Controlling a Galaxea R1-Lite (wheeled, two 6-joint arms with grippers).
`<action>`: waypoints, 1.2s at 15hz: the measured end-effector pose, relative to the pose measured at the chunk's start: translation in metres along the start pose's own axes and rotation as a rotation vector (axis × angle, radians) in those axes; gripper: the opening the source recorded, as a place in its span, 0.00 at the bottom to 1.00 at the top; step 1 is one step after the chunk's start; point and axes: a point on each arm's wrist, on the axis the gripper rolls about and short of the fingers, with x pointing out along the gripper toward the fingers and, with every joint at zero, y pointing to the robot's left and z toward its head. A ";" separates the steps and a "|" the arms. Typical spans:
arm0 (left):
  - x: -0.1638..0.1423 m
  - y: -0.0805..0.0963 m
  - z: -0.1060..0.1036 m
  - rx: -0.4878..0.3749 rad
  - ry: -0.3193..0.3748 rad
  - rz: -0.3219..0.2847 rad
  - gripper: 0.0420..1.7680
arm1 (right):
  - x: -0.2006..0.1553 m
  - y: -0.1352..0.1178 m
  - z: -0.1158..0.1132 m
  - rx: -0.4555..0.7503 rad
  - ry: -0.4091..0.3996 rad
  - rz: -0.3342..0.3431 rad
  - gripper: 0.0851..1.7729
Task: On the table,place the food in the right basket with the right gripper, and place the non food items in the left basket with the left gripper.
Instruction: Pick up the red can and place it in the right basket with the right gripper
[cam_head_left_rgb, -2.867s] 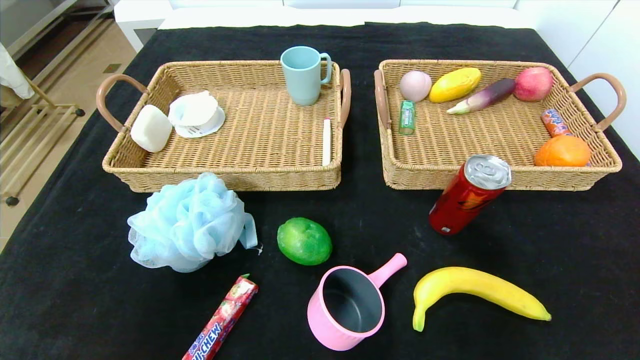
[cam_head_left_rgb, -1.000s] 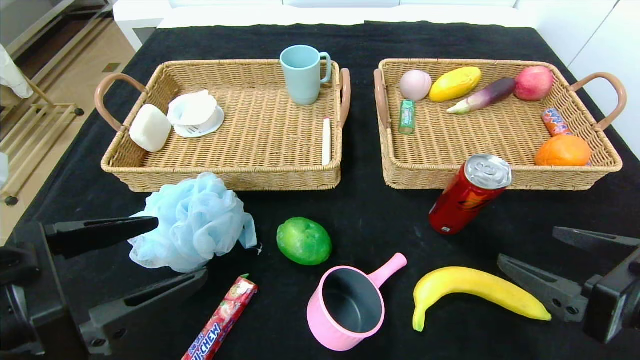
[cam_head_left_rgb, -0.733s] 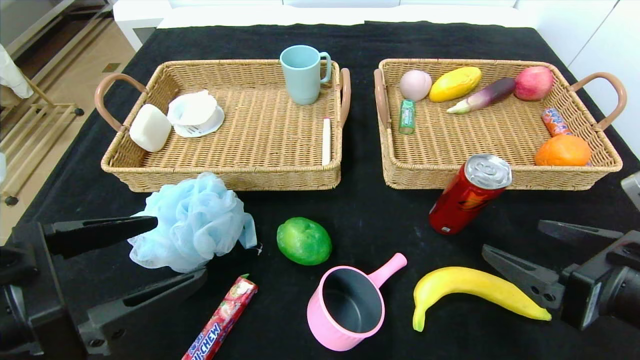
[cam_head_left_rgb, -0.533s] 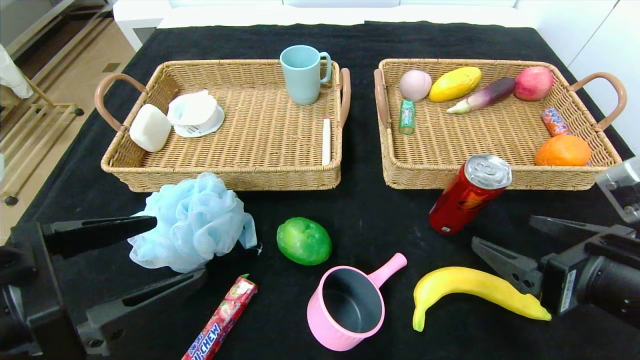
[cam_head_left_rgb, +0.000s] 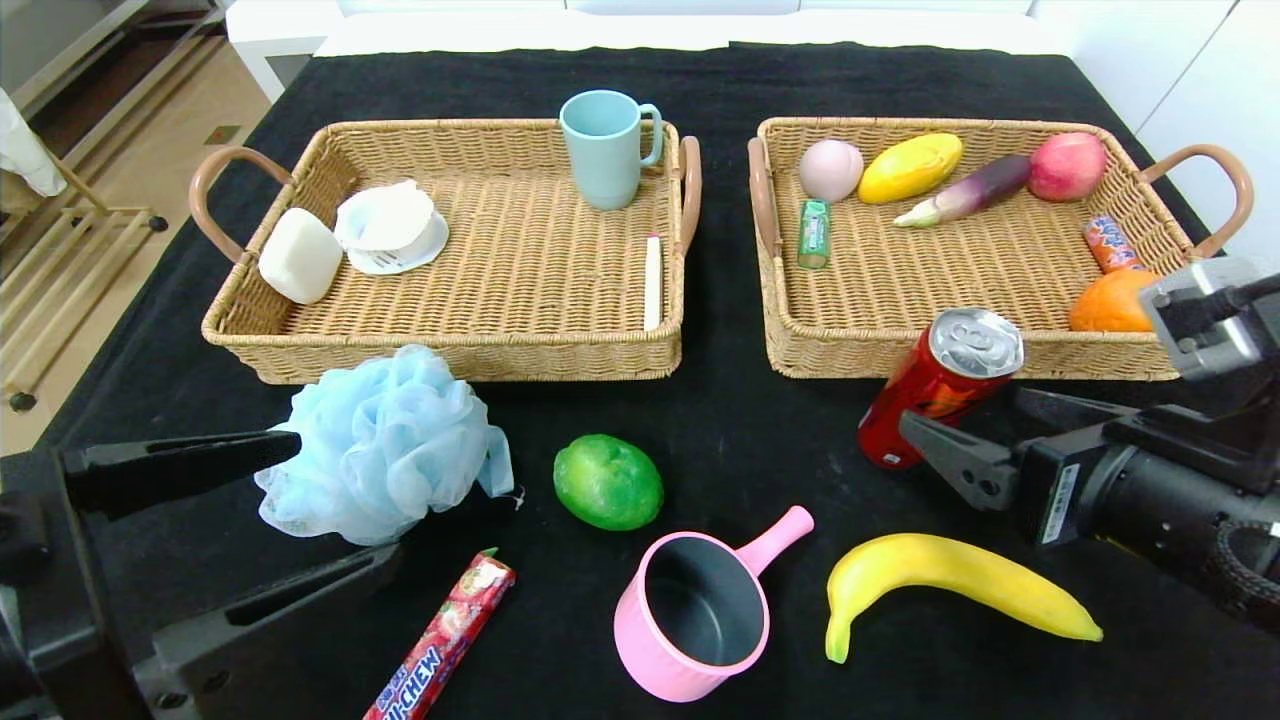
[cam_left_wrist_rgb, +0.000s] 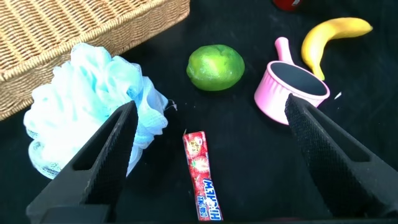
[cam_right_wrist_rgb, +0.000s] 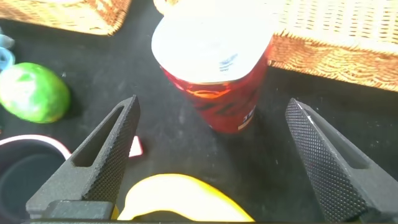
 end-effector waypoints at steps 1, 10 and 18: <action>-0.001 0.000 0.000 0.001 -0.002 0.000 0.97 | 0.003 0.001 -0.002 -0.002 0.008 -0.002 0.96; -0.006 -0.001 0.003 0.007 -0.025 0.005 0.97 | 0.030 0.007 -0.002 -0.005 -0.005 -0.037 0.96; -0.007 -0.001 0.003 0.016 -0.028 0.005 0.97 | 0.041 0.010 -0.004 -0.005 -0.007 -0.044 0.77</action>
